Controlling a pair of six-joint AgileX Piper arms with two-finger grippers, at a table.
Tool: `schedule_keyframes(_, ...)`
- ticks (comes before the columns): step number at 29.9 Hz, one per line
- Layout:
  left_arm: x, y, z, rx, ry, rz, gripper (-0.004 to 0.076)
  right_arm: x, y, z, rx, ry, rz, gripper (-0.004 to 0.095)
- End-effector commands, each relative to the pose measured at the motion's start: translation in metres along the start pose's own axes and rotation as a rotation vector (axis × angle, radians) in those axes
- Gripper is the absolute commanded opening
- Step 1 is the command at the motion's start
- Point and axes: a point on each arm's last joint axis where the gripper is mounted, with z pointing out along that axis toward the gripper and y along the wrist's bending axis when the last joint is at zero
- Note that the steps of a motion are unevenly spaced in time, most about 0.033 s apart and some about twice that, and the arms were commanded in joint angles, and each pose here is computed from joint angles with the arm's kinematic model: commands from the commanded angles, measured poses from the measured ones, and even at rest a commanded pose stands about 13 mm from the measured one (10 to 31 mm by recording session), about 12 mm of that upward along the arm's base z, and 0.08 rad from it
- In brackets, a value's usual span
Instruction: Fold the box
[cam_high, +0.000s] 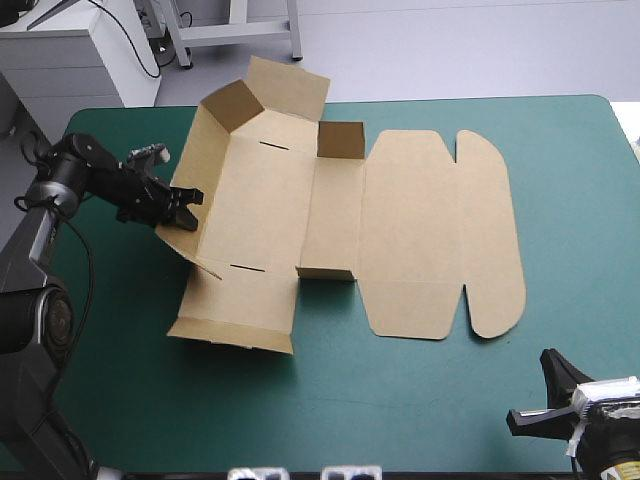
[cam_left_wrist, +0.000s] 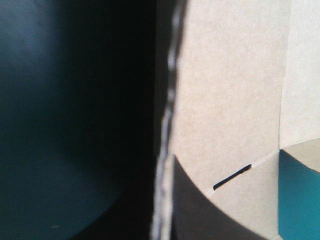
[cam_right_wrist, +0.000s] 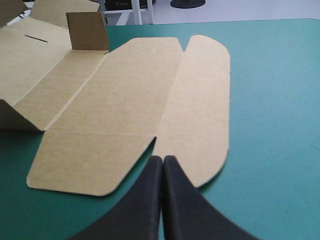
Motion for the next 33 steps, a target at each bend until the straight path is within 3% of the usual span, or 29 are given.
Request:
schedule_keyframes(1, -0.013, -0.033, -0.046, -0.216, -0.045, 0.155, -0.0008, -0.013, 0.001, -0.009, 0.005, -0.122, -0.002, -0.0014)
schedule_keyframes(4, -0.022, -0.061, -0.054, -0.425, -0.042, 0.373, -0.0008, -0.013, 0.001, -0.009, 0.005, -0.122, -0.002, -0.0014)
schedule_keyframes(9, -0.023, -0.119, -0.045, -0.503, 0.007, 0.845, -0.0008, -0.013, 0.001, -0.009, 0.005, -0.122, -0.002, -0.0014)
schedule_keyframes(14, -0.018, -0.158, -0.034, -0.803, 0.132, 1.179, -0.0008, -0.013, 0.001, -0.009, 0.005, -0.122, -0.002, -0.0014)
schedule_keyframes(18, -0.017, -0.175, -0.031, -0.904, 0.214, 1.435, -0.0008, -0.013, 0.001, -0.009, 0.004, -0.123, -0.001, -0.0014)
schedule_keyframes(25, -0.019, -0.205, -0.022, -0.897, 0.034, 1.539, -0.0008, -0.013, 0.001, -0.009, 0.004, -0.123, -0.001, -0.0014)
schedule_keyframes(28, -0.012, -0.225, -0.015, -0.839, -0.096, 1.398, -0.0008, -0.013, 0.001, -0.009, 0.004, -0.123, -0.001, -0.0014)
schedule_keyframes(33, 0.001, -0.249, -0.005, -0.875, -0.103, 1.485, -0.0009, -0.013, 0.001, -0.009, 0.004, -0.123, -0.001, -0.0014)
